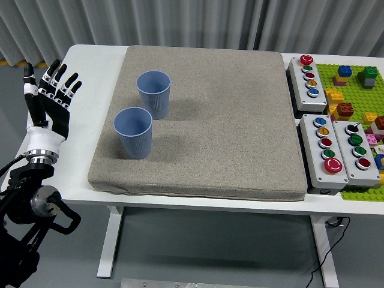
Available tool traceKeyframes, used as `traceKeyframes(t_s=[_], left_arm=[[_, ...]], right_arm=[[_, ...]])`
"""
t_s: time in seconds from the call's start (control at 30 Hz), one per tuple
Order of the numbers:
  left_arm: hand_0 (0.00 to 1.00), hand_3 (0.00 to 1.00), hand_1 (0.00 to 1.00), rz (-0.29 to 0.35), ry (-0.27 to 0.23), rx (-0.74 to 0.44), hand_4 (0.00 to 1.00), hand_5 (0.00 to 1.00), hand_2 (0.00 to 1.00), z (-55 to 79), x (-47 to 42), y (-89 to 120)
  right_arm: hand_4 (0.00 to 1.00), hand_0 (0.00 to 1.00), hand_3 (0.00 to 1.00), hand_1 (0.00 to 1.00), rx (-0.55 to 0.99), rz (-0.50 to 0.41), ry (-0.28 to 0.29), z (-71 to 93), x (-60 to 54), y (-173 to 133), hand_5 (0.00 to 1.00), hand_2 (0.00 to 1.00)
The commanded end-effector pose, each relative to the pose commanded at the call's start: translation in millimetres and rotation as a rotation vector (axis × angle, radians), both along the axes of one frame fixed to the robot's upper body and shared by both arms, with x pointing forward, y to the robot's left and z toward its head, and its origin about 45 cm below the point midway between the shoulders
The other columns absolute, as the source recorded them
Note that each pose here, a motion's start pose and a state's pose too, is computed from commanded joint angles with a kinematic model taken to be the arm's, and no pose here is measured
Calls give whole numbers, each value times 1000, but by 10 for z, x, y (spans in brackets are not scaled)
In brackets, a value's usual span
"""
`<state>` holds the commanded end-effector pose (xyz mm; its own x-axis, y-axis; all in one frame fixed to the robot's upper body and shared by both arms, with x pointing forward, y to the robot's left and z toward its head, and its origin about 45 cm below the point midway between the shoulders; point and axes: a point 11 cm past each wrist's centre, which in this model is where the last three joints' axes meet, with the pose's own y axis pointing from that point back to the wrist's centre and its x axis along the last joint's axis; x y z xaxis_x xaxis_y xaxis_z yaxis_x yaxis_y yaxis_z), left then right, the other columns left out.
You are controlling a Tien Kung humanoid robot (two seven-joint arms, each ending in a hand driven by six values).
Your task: Pick cup pour cup place
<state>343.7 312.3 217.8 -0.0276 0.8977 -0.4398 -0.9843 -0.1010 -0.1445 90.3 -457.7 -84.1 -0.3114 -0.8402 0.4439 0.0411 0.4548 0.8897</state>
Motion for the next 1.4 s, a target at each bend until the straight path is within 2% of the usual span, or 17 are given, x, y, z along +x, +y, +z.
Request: traceKeyframes(t_s=[1.4], left_arm=[[782, 849, 773, -12, 13, 37, 853, 998, 893, -20, -29, -38]], right_arm=[[2, 640, 577, 600, 3, -2, 13, -11, -58, 2, 2, 508]])
